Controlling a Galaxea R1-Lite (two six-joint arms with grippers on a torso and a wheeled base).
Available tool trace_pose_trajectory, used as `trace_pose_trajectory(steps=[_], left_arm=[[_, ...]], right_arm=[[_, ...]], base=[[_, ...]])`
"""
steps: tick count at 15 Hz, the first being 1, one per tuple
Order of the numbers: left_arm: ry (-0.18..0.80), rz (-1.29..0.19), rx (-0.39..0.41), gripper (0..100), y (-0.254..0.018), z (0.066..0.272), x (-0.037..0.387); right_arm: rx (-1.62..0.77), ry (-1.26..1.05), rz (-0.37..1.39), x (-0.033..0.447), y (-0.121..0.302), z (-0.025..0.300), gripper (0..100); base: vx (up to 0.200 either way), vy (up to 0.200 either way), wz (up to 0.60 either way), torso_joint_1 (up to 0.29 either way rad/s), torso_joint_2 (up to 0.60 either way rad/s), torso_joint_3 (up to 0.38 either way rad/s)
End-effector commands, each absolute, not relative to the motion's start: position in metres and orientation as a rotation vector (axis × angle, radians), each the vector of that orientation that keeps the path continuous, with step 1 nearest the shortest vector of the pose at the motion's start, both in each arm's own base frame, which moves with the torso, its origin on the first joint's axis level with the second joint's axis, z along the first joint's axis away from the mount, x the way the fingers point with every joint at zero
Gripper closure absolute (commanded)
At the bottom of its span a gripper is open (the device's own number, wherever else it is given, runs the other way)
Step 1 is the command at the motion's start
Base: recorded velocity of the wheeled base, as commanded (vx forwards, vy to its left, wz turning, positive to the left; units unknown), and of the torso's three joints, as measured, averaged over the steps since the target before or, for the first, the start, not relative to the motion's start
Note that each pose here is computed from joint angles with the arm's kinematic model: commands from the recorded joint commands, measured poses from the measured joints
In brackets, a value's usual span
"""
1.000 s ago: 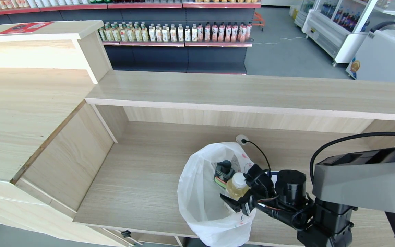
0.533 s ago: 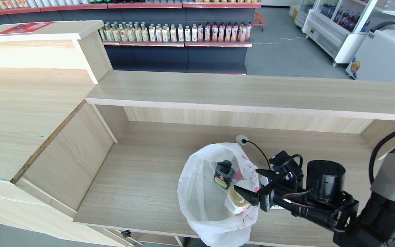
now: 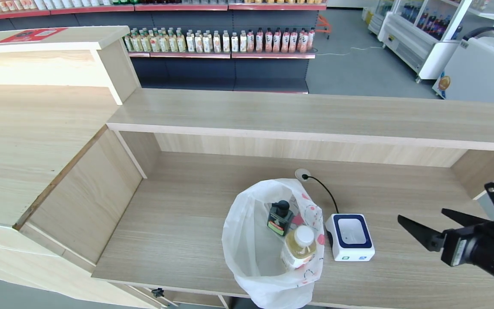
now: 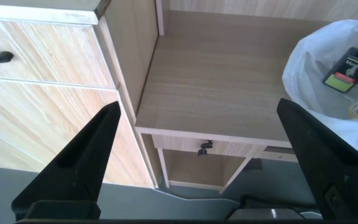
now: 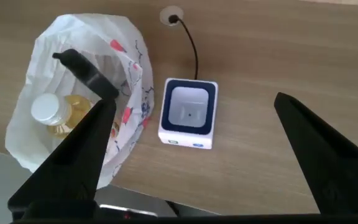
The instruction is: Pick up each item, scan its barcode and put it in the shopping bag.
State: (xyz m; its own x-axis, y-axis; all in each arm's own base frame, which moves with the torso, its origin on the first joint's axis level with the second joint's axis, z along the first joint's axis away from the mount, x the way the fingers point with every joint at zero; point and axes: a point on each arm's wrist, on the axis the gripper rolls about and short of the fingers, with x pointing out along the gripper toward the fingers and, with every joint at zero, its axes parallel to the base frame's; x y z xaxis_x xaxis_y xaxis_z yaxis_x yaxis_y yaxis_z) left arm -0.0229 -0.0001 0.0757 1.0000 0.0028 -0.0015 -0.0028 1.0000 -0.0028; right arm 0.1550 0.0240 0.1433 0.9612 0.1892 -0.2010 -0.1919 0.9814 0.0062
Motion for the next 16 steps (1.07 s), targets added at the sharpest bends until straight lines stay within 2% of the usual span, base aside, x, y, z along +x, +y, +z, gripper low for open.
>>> trace_pose_trajectory(steps=[1,4,7,16], left_arm=[[0.002,0.003,-0.003,0,0.000,0.076,-0.023],[0.002,0.003,-0.003,0,0.000,0.076,-0.023],[0.002,0.003,-0.003,0,0.000,0.076,-0.023],[0.002,0.003,-0.003,0,0.000,0.076,-0.023]], right_arm=[[-0.005,0.101,-0.047,0.053,-0.001,0.127,0],[-0.027,0.117,-0.058,0.004,-0.001,0.097,0],[-0.026,0.034,-0.052,-0.020,0.000,0.077,0],[-0.018,-0.001,-0.031,-0.023,-0.001,0.076,0]], base=[[0.000,0.000,0.00,0.000,0.00,0.000],[0.000,0.000,0.00,0.000,0.00,0.000],[0.000,0.000,0.00,0.000,0.00,0.000],[0.000,0.000,0.00,0.000,0.00,0.000]])
